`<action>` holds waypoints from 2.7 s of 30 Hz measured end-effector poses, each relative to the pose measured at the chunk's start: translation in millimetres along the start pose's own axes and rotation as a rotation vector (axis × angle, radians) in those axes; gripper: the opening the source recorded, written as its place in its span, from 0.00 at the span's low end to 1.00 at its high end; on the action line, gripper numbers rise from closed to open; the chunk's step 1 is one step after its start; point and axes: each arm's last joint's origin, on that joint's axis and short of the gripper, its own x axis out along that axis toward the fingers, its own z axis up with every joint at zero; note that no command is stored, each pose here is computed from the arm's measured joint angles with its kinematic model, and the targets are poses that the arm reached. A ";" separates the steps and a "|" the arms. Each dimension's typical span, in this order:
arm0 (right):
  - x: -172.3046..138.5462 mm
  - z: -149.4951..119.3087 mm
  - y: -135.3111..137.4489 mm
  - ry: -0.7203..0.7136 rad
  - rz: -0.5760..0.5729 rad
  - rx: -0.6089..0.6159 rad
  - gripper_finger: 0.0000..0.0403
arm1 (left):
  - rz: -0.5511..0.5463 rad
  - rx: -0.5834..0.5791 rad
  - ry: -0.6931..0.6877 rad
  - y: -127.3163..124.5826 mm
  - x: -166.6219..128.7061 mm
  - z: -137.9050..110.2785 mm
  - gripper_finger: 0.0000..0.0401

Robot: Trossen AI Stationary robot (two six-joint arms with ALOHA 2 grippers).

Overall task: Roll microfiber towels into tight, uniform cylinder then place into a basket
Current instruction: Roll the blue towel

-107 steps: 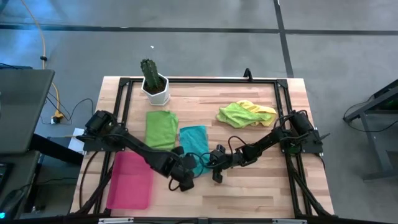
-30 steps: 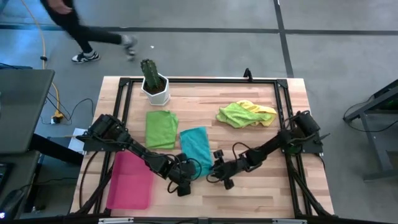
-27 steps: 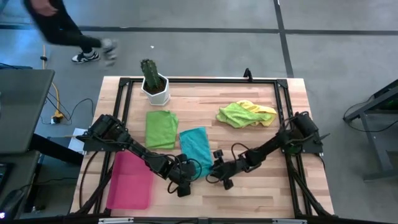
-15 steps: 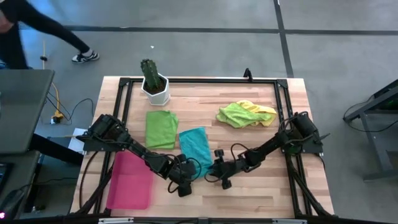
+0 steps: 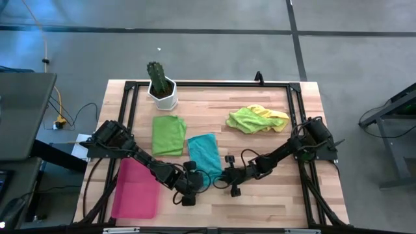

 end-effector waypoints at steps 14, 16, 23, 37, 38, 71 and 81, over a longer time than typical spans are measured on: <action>0.4 1.6 3.4 0.013 0.165 0.194 0.00 | -0.182 -0.220 0.064 -0.6 -5.2 6.1 0.02; 1.1 2.8 2.0 0.017 0.222 0.253 0.00 | -0.226 -0.254 0.072 0.2 -6.0 8.6 0.01; 3.4 6.7 -9.0 0.041 0.357 0.423 0.00 | -0.299 -0.365 0.088 3.9 -10.5 15.9 0.01; 5.0 13.7 -28.3 0.072 0.461 0.661 0.00 | -0.344 -0.544 0.191 17.0 -8.4 19.9 0.01; 5.1 13.8 -29.1 0.072 0.460 0.668 0.00 | -0.338 -0.548 0.195 18.8 -8.0 20.0 0.01; 7.9 8.1 -42.9 0.120 0.328 0.837 0.00 | -0.244 -0.607 0.224 55.6 -16.5 28.6 0.04; 9.0 5.1 -48.2 0.110 0.255 0.779 0.00 | -0.162 -0.597 0.213 58.4 -16.1 25.6 0.04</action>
